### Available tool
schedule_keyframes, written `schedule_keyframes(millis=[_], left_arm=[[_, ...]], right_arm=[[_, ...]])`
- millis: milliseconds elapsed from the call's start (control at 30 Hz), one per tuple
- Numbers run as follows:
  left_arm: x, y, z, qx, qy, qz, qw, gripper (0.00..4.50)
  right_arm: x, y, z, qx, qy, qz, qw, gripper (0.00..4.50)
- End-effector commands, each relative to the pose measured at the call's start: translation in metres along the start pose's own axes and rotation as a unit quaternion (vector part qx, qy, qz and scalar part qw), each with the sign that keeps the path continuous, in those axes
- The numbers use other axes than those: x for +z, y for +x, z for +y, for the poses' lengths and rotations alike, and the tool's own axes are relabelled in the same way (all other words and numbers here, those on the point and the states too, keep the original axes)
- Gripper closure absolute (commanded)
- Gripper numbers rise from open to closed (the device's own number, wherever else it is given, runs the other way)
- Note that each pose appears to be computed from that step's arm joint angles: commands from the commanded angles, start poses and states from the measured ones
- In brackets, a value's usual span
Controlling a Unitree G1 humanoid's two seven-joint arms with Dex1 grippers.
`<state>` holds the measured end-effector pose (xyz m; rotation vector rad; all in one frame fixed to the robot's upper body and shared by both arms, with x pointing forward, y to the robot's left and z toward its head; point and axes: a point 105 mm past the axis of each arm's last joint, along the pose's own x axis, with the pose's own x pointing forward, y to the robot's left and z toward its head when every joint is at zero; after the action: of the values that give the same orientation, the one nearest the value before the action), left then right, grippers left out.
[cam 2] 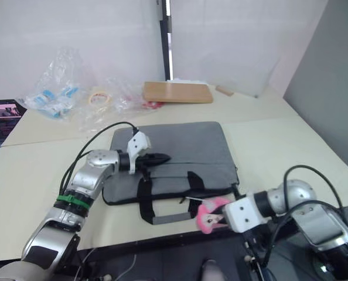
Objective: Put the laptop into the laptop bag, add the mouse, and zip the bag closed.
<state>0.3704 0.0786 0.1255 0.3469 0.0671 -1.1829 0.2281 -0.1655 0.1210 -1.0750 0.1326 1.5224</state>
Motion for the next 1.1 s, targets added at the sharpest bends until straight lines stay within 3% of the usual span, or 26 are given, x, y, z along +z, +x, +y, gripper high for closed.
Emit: schedule_keyframes(millis=[33, 433, 667, 1100], left_arm=[[-0.067, -0.010, -0.025, -0.034, -0.069, 0.099, 0.992, 4.50], [-0.067, -0.009, -0.028, -0.040, -0.069, 0.091, 0.993, 4.50], [-0.067, -0.006, -0.032, -0.052, -0.076, 0.090, 0.992, 4.50], [-0.069, -0.009, -0.036, -0.063, -0.078, 0.094, 0.990, 4.50]], right_arm=[[-0.010, -0.021, 0.002, -0.019, -0.005, 0.038, 0.999, 4.50], [-0.068, -0.074, 0.023, -0.051, 0.042, 0.148, 0.987, 4.50], [-0.094, -0.090, 0.007, -0.084, 0.051, 0.186, 0.978, 4.50], [-0.115, -0.100, -0.033, -0.105, 0.031, 0.213, 0.971, 4.50]])
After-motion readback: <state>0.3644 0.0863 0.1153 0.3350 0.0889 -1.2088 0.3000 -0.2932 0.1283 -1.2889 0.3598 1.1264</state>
